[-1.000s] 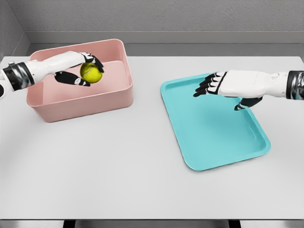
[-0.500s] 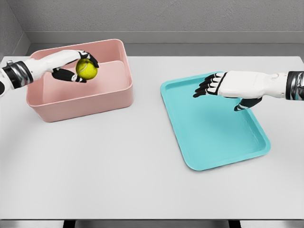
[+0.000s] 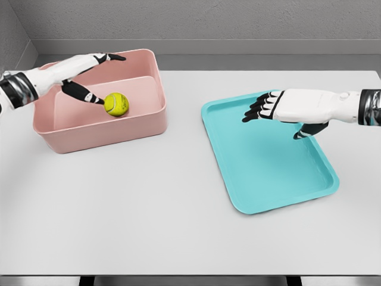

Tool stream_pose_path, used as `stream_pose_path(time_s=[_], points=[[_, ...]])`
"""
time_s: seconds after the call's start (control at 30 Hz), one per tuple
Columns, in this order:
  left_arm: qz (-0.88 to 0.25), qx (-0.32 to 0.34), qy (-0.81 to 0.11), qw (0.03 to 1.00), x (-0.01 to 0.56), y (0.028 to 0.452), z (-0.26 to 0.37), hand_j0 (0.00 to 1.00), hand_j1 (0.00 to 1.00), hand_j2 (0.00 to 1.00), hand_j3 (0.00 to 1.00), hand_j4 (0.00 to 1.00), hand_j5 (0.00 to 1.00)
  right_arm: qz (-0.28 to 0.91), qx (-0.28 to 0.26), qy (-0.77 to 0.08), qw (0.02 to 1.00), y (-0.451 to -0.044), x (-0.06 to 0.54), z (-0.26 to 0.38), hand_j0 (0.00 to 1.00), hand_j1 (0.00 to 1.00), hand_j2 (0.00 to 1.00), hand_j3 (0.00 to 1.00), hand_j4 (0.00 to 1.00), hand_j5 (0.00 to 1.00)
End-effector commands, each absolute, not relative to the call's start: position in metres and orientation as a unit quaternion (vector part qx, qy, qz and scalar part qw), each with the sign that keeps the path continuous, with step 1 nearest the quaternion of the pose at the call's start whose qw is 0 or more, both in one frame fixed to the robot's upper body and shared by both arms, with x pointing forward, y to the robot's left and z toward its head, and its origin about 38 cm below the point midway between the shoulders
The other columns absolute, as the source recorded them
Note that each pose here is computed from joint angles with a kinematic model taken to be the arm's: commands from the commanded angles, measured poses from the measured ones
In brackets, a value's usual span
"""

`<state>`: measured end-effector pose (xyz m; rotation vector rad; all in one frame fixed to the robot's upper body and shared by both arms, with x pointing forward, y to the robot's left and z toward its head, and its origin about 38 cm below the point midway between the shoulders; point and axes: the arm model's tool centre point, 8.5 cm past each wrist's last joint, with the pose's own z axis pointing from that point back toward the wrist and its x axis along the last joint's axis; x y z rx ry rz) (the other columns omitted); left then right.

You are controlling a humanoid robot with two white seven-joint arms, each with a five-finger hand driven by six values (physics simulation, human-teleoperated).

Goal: Put the tennis from the blue tray into the pink basket with both arms

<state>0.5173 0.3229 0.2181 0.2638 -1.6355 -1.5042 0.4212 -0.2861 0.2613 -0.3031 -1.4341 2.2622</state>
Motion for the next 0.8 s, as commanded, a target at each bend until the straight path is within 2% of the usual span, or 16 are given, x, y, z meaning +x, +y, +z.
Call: stream_pose_path(time_s=[0.0, 0.27, 0.6, 0.77], points=[[-0.601, 0.101, -0.676, 0.415, 0.513, 0.316, 0.236, 1.00, 1.00, 1.00, 1.00, 1.00, 1.00, 0.817, -0.111, -0.520, 0.224, -0.288, 0.421, 0.263, 1.00, 1.00, 1.00, 1.00, 1.00, 1.00], [-0.589, 0.064, -0.701, 0.396, 0.480, 0.323, 0.248, 1.00, 1.00, 1.00, 1.00, 1.00, 1.00, 0.816, -0.107, -0.523, 0.223, -0.285, 0.421, 0.262, 1.00, 1.00, 1.00, 1.00, 1.00, 1.00], [-0.591, 0.012, -0.698, 0.405, 0.432, 0.328, 0.227, 1.00, 1.00, 1.00, 1.00, 1.00, 1.00, 0.815, -0.107, -0.524, 0.223, -0.285, 0.421, 0.262, 1.00, 1.00, 1.00, 1.00, 1.00, 1.00], [-0.600, 0.017, -0.687, 0.410, 0.423, 0.339, 0.226, 1.00, 1.00, 1.00, 1.00, 1.00, 1.00, 0.815, -0.107, -0.523, 0.224, -0.285, 0.421, 0.262, 1.00, 1.00, 1.00, 1.00, 1.00, 1.00]])
